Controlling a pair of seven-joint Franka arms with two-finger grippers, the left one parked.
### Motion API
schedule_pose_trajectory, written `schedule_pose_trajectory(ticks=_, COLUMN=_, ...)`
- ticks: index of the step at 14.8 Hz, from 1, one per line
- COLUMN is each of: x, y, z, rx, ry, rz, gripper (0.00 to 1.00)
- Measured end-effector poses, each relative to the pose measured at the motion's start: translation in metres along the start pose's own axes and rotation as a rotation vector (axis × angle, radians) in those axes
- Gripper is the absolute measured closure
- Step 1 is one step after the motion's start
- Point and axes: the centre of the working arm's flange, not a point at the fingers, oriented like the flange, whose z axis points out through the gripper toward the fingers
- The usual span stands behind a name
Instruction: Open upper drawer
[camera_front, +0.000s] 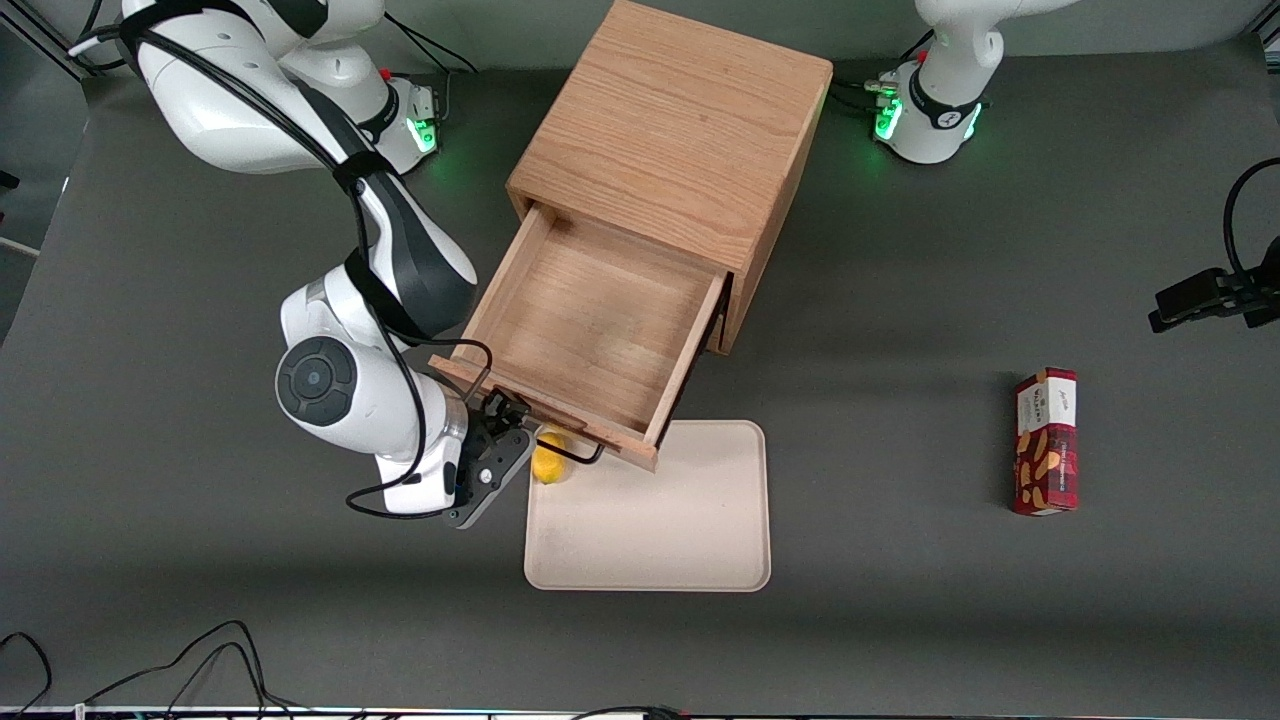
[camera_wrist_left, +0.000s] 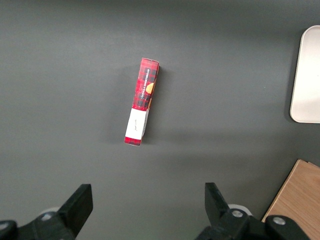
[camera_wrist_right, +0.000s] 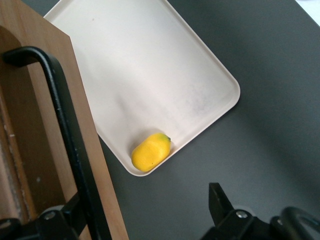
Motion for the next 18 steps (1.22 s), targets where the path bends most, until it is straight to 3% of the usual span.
schedule_pose_trajectory(ticks=8, x=0.005, y=-0.016, z=-0.052, rx=0.028, ry=-0.034, rz=-0.02, gripper=0.0)
schedule_pose_trajectory(ticks=12, x=-0.003, y=-0.027, z=-0.115, rx=0.008, ry=-0.006, rz=0.002, gripper=0.0)
schedule_pose_trajectory(ticks=18, x=-0.073, y=-0.017, z=-0.203, rx=-0.012, ry=-0.102, rz=0.22, gripper=0.0)
